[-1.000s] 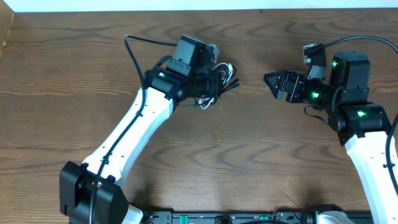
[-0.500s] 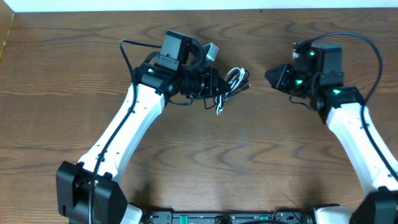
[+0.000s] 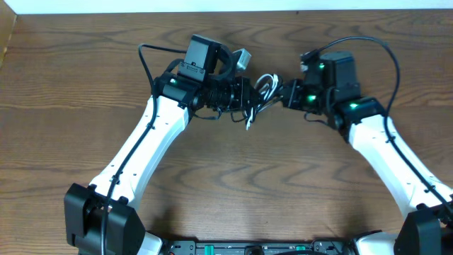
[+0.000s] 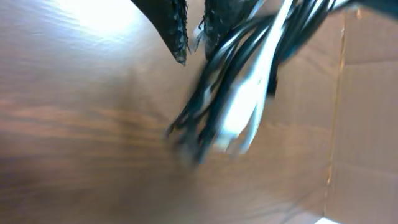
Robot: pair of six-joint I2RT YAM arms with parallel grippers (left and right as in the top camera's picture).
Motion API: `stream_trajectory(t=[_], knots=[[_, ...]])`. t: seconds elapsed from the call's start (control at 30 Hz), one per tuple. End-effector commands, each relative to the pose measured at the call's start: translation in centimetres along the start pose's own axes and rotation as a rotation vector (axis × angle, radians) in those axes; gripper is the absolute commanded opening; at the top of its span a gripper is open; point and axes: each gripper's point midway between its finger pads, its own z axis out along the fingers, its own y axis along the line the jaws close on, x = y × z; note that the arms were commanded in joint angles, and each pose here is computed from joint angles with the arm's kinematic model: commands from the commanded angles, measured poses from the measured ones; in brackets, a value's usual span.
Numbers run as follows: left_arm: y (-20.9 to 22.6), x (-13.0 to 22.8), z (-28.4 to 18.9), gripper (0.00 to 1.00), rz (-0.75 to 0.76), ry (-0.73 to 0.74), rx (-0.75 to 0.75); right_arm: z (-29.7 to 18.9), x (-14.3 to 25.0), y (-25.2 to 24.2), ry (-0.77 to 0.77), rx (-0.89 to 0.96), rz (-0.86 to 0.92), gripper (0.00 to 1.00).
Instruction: Untangle cables
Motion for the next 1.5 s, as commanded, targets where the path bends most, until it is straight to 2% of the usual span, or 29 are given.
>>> stream_trajectory(t=[0.0, 0.17, 0.23, 0.3, 0.4, 0.5, 0.6, 0.7, 0.83, 1.07, 1.27, 1.47], knots=[[-0.4, -1.3, -0.1, 0.07, -0.027, -0.049, -0.003, 0.7, 1.0, 2.3, 0.029, -0.042, 0.015, 0.07], [-1.4, -2.2, 0.1, 0.07, -0.068, -0.083, 0.028, 1.4, 1.9, 4.5, 0.032, -0.077, -0.002, 0.08], [-1.4, -2.7, -0.1, 0.07, -0.117, -0.099, 0.036, 1.4, 1.7, 4.1, 0.024, -0.062, 0.001, 0.12], [-1.0, -3.5, -0.6, 0.08, -0.214, -0.125, 0.044, 1.2, 1.3, 3.5, 0.016, -0.047, 0.014, 0.19], [-0.1, -4.7, -1.6, 0.07, -0.380, -0.161, 0.055, 0.7, 0.6, 2.4, 0.008, -0.039, 0.038, 0.24], [0.6, -5.4, -2.4, 0.07, -0.522, -0.179, 0.073, 0.0, -0.3, 1.5, 0.001, -0.053, 0.037, 0.37], [-0.9, -6.0, -3.2, 0.08, -0.525, -0.151, 0.178, -0.7, -1.7, -0.2, -0.032, -0.029, 0.073, 0.55], [-2.4, -6.4, -3.6, 0.07, -0.490, -0.133, 0.249, -1.0, -2.3, -0.7, -0.049, -0.026, 0.089, 0.60], [-4.4, -6.2, -4.1, 0.07, -0.422, -0.092, 0.336, -0.6, -2.8, -0.4, -0.067, -0.042, 0.075, 0.63], [-5.4, -5.4, -4.3, 0.08, -0.412, -0.031, 0.384, 1.9, -4.2, -1.3, -0.103, -0.063, 0.074, 0.65], [-5.7, -5.0, -4.5, 0.07, -0.407, -0.005, 0.402, 3.6, -5.4, -0.1, -0.129, -0.175, 0.007, 0.66], [-6.1, -4.6, -4.6, 0.07, -0.401, 0.022, 0.422, 4.5, -6.7, -1.4, -0.190, -0.131, 0.011, 0.66]])
